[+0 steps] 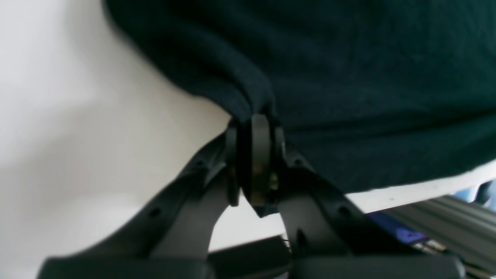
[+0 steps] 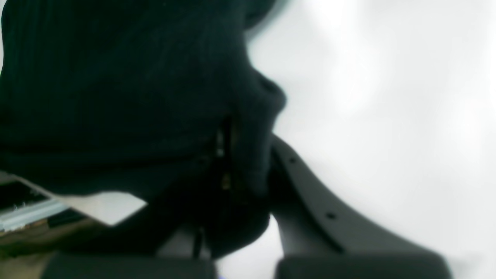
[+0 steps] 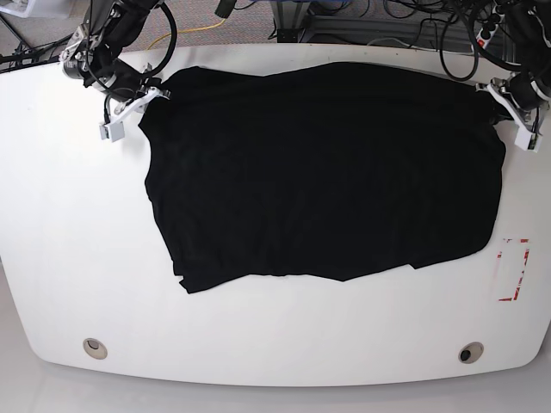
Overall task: Fold the T-shirt properly
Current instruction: 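Adjust the left gripper's grip on the shirt edge, then hold the shirt edge with both grippers and fold it over the shirt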
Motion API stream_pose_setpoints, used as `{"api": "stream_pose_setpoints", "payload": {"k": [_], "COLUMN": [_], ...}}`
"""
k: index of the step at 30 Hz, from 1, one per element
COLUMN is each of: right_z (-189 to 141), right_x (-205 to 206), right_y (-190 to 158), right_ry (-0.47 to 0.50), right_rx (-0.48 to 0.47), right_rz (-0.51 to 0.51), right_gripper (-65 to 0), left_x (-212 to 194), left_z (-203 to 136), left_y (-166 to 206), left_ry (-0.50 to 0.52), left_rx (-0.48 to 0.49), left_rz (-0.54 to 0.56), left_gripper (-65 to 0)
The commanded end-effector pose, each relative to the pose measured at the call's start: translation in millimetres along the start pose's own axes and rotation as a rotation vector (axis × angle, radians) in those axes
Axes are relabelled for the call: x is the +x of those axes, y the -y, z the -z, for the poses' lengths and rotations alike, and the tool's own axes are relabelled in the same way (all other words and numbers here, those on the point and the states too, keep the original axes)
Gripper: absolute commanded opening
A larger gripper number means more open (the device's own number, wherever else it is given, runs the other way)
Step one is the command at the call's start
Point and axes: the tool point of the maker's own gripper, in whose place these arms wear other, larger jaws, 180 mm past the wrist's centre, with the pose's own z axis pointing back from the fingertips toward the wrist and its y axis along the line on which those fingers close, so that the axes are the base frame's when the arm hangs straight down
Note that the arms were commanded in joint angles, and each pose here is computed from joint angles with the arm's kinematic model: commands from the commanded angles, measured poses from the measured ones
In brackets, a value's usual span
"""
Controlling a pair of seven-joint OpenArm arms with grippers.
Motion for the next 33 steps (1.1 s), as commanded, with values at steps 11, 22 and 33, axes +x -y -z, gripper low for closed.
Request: {"api": "stream_pose_setpoints", "payload": {"k": [11, 22, 33], "right_z": [-22.1, -56.6, -82.7], "right_x": [128.6, 234.5, 326.4], "right_y": [-11.9, -27.5, -67.6], "right_ry": [0.233, 0.350, 0.413], "right_rx": [-0.002, -0.035, -0.078], "right_rz": [-0.222, -0.417, -0.613], "right_gripper": [-65.0, -65.0, -65.0], "left_x": [149.8, 229.6, 311.7], "left_z": [-5.1, -0.9, -34.9], "left_y": [96.9, 127.1, 130.0], "left_ry": [0.332, 0.407, 0.581], "left_rx": [-0.123, -0.041, 0.129], "left_rz": [0.386, 0.609, 0.626], "left_gripper": [-64.2, -64.2, -64.2]}}
